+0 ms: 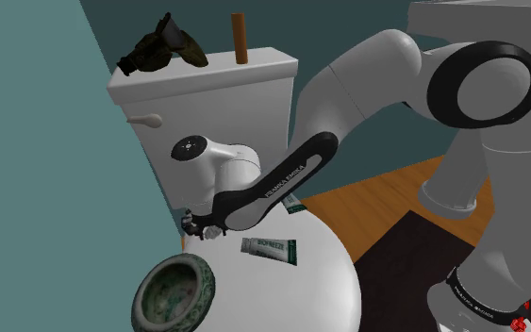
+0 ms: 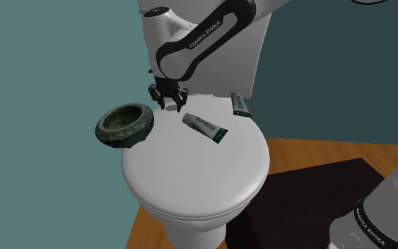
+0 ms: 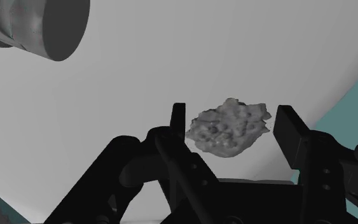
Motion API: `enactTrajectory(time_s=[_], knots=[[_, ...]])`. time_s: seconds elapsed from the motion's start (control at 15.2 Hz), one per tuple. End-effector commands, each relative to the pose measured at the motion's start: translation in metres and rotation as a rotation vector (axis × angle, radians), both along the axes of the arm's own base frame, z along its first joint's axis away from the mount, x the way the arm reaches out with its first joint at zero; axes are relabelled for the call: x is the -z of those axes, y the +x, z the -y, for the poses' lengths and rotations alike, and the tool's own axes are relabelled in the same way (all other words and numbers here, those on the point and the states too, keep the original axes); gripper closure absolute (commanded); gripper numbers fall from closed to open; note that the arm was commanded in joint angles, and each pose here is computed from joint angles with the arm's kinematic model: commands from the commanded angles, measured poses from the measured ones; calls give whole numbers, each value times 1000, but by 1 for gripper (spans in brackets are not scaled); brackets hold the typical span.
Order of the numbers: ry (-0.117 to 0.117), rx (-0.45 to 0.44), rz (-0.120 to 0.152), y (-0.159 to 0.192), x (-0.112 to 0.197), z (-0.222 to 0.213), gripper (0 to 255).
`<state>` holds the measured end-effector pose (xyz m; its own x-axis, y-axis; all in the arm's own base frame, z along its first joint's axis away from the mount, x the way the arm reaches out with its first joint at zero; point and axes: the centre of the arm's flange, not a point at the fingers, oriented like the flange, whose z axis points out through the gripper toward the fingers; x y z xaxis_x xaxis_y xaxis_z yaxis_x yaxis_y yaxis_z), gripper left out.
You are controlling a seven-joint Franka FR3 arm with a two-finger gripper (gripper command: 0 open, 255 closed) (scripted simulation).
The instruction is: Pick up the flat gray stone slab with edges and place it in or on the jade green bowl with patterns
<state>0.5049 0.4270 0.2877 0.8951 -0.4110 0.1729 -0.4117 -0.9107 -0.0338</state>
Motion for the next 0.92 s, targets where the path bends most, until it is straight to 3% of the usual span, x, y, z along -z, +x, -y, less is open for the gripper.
enactTrajectory(time_s=[0.0,0.53,0.86], knots=[[0,0,0,0,0,0,255],[0,0,0,0,0,0,255],[0,0,0,0,-26,0,255]])
